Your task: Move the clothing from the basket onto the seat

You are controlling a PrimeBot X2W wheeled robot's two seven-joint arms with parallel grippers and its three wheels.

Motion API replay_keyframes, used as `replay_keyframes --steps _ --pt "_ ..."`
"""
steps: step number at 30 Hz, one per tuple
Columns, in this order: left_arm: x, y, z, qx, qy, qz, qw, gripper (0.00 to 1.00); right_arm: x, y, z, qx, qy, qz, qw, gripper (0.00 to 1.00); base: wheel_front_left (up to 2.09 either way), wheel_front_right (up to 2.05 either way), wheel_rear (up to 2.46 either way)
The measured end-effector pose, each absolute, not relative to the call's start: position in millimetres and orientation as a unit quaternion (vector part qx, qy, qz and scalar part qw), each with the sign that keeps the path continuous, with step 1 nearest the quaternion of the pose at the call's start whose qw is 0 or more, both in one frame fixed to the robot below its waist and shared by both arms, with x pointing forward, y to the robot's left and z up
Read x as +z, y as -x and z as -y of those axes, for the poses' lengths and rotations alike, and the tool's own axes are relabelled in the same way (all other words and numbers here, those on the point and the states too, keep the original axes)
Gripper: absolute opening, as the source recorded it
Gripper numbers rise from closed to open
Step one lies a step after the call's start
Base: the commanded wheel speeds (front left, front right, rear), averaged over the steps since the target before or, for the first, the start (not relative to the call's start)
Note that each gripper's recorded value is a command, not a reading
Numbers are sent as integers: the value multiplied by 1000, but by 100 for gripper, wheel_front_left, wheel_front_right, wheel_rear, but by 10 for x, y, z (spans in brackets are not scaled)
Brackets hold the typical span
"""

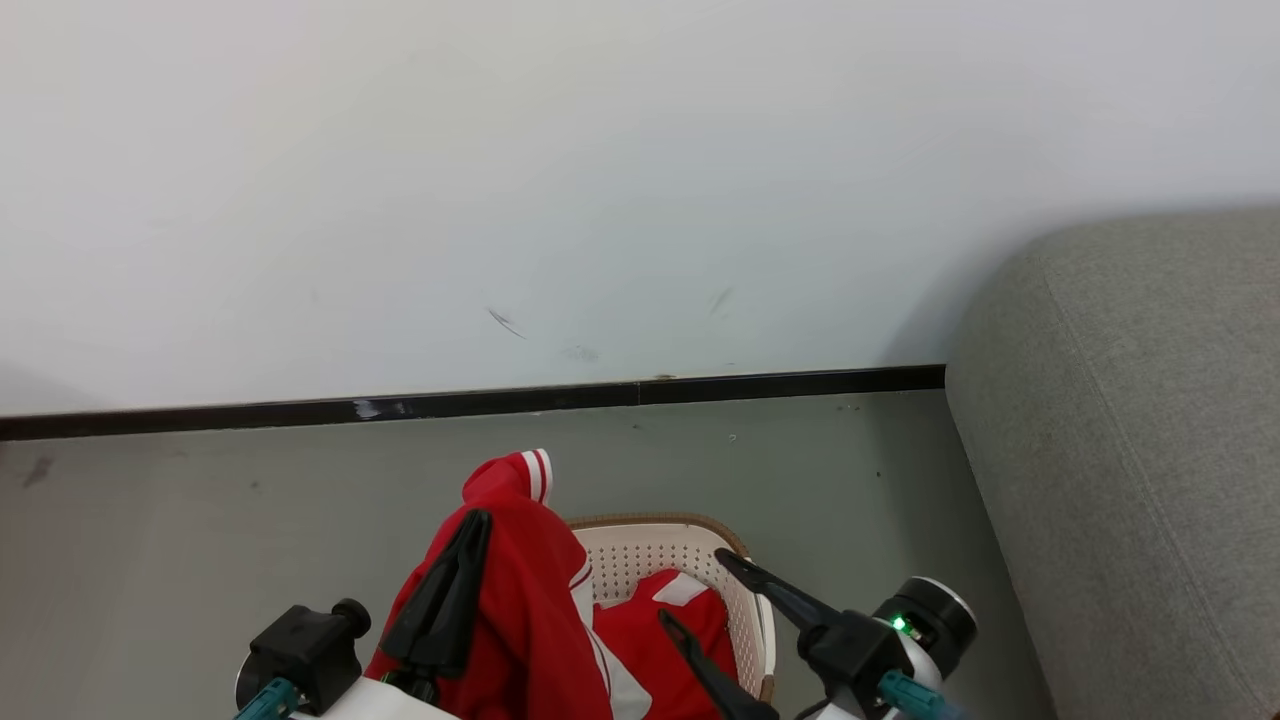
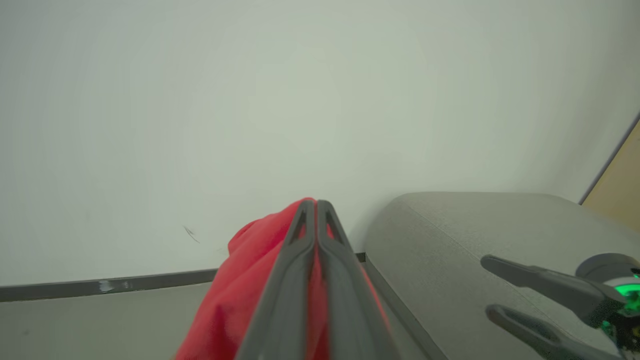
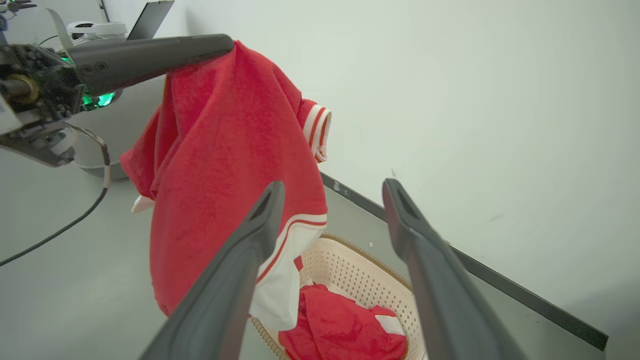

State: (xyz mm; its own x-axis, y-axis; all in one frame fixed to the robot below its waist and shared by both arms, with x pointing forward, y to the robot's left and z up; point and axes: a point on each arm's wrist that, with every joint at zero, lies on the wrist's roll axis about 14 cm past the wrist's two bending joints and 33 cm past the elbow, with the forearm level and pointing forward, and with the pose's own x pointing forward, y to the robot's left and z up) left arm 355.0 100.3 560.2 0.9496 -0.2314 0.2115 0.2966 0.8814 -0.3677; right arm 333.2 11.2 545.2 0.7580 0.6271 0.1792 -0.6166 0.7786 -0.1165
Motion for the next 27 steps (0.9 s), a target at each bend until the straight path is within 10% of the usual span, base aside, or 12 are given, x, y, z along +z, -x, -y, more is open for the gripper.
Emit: replay_keyframes --steps 27 --pt "5832 -3392 -600 -209 198 80 954 0 5781 -2927 -861 466 -26 137 874 100 0 0 0"
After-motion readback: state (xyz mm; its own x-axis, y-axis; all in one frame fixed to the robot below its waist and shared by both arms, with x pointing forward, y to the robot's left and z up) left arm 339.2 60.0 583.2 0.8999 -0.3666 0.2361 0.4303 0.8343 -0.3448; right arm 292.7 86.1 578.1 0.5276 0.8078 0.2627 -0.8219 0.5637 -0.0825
